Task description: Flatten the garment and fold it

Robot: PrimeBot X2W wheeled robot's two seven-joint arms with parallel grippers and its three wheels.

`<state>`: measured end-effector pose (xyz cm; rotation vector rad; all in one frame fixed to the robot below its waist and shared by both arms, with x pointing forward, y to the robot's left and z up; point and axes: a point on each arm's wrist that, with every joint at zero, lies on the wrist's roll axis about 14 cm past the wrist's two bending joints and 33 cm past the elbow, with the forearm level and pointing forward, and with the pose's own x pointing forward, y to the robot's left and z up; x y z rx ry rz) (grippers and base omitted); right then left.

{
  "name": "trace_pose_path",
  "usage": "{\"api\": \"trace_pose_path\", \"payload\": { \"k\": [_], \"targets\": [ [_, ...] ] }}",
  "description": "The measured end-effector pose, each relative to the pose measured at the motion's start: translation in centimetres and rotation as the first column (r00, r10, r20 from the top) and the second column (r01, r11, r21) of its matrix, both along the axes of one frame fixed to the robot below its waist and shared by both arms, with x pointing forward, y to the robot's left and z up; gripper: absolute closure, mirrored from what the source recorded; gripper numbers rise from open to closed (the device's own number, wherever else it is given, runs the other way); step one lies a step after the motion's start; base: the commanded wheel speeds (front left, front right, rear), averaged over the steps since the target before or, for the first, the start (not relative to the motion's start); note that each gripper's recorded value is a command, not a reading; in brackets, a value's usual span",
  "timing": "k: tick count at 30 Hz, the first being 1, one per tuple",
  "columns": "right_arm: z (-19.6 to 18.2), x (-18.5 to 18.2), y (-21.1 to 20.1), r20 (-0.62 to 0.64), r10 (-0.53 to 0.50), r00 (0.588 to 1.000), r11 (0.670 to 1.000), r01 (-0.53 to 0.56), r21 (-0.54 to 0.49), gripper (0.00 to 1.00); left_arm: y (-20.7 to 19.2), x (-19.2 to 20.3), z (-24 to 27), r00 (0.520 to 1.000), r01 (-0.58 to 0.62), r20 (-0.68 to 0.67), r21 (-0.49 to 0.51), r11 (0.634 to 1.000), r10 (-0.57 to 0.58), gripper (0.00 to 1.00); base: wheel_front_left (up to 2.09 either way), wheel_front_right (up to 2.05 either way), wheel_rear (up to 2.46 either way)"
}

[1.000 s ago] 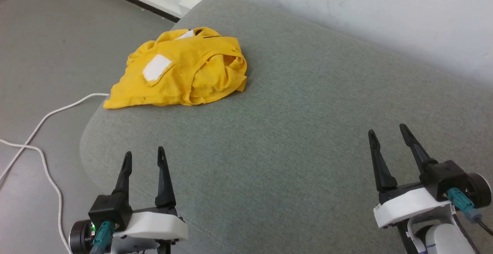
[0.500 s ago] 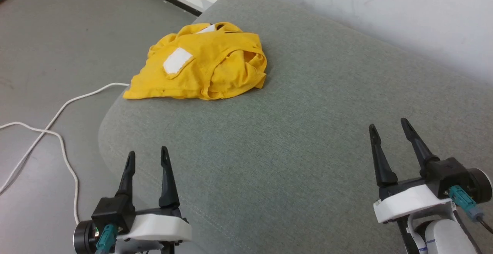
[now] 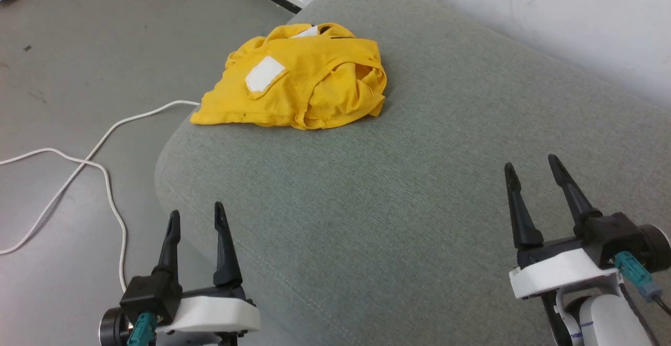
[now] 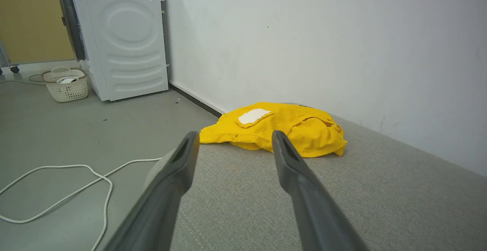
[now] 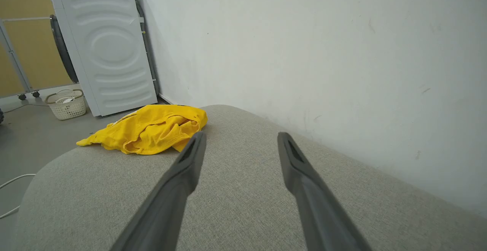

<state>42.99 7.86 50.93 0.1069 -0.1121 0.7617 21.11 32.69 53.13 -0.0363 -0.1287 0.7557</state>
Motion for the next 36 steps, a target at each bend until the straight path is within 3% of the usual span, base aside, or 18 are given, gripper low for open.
{"api": "trace_pose_path", "payload": {
  "k": [11, 16, 18, 20, 24, 26, 30, 36],
  "targets": [
    [0.2, 0.5, -0.5, 0.005, -0.019, 1.0, 1.0, 0.019, 0.007, 0.0, -0.5, 0.7, -0.2, 1.0, 0.023, -0.002, -0.011, 1.0, -0.023, 0.0, 0.0, 0.0, 0.0],
    [0.4, 1.1, -1.1, 0.009, -0.042, 0.999, 0.999, 0.041, 0.013, 0.0, -1.5, 2.0, 1.9, 0.977, 0.115, 0.195, -0.156, 0.981, -0.084, 0.0, 0.0, 0.0, 0.0],
    [0.7, 1.6, -1.5, 0.015, -0.058, 0.998, 0.998, 0.058, 0.021, 0.0, -1.8, 3.2, 4.5, 0.956, 0.168, 0.257, -0.096, 0.981, -0.138, 0.0, 0.0, 0.0, 0.0],
    [1.0, 2.0, -1.8, 0.024, -0.071, 0.997, 0.997, 0.071, 0.02, 0.0, -1.7, 4.5, 7.8, 0.939, 0.213, 0.269, 0.033, 0.977, -0.213, 0.0, 0.0, 0.0, 0.0],
    [2.0, 2.9, -2.3, 0.054, -0.09, 0.994, 0.996, 0.09, 0.013, 0.0, 0.3, 7.2, 13.1, 0.947, 0.234, 0.163, 0.243, 0.942, -0.277, 0.0, 0.0, 0.0, 0.0],
    [2.4, 3.6, -2.9, 0.063, -0.103, 0.993, 0.995, 0.103, 0.01, 0.0, 1.6, 8.8, 14.8, 0.955, 0.217, 0.139, 0.272, 0.937, -0.262, 0.0, 0.0, 0.0, 0.0],
    [3.2, 4.9, -4.0, 0.09, -0.109, 0.99, 0.994, 0.11, 0.003, 0.0, 4.1, 13.1, 15.2, 0.965, 0.239, 0.048, 0.233, 0.943, -0.256, 0.0, 0.0, 0.0, 0.0],
    [4.7, 6.9, -5.8, 0.135, -0.129, 0.983, 0.992, 0.129, 0.008, 0.0, 7.1, 18.7, 10.8, 0.945, 0.29, -0.191, 0.117, 0.95, -0.265, 0.0, 0.0, 0.0, 0.0]
  ]
}}
